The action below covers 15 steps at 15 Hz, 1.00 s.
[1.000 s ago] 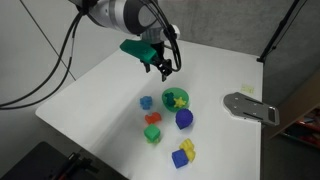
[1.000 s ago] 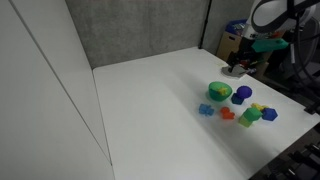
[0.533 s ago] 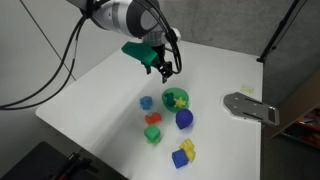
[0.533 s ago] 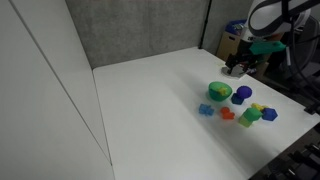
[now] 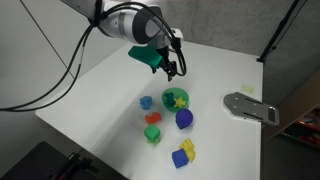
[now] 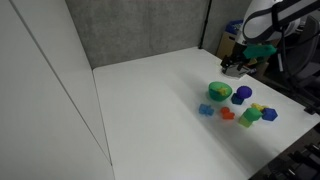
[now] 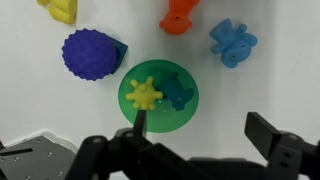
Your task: Move the green bowl forward, then remove the yellow doll from the bowl
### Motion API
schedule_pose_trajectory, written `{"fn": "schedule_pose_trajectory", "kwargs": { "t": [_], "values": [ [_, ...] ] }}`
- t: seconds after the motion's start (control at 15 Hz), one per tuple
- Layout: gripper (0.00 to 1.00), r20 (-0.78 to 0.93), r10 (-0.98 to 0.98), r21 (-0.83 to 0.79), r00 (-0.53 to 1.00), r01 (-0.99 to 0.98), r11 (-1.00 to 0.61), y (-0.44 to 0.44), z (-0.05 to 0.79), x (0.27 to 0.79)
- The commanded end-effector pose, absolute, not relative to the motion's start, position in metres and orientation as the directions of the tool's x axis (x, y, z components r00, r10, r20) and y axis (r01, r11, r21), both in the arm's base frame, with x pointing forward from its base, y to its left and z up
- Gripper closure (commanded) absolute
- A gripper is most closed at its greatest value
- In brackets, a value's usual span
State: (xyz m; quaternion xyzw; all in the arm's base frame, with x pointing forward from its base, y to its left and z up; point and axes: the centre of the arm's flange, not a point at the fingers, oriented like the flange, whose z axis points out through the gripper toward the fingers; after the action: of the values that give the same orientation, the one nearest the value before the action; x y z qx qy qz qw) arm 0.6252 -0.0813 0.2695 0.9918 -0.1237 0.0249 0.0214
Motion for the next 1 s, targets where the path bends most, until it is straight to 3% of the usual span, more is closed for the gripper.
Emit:
{"fn": "schedule_pose_trajectory", "kwargs": {
  "t": [0.0,0.93],
  "values": [
    [0.00,0.072,-0.203,0.060,0.976,-0.208,-0.976,-0.088,0.237,0.656],
    [0.00,-0.044,0.043,0.103,0.998,0.047,-0.994,-0.068,0.099,0.679]
  ]
}}
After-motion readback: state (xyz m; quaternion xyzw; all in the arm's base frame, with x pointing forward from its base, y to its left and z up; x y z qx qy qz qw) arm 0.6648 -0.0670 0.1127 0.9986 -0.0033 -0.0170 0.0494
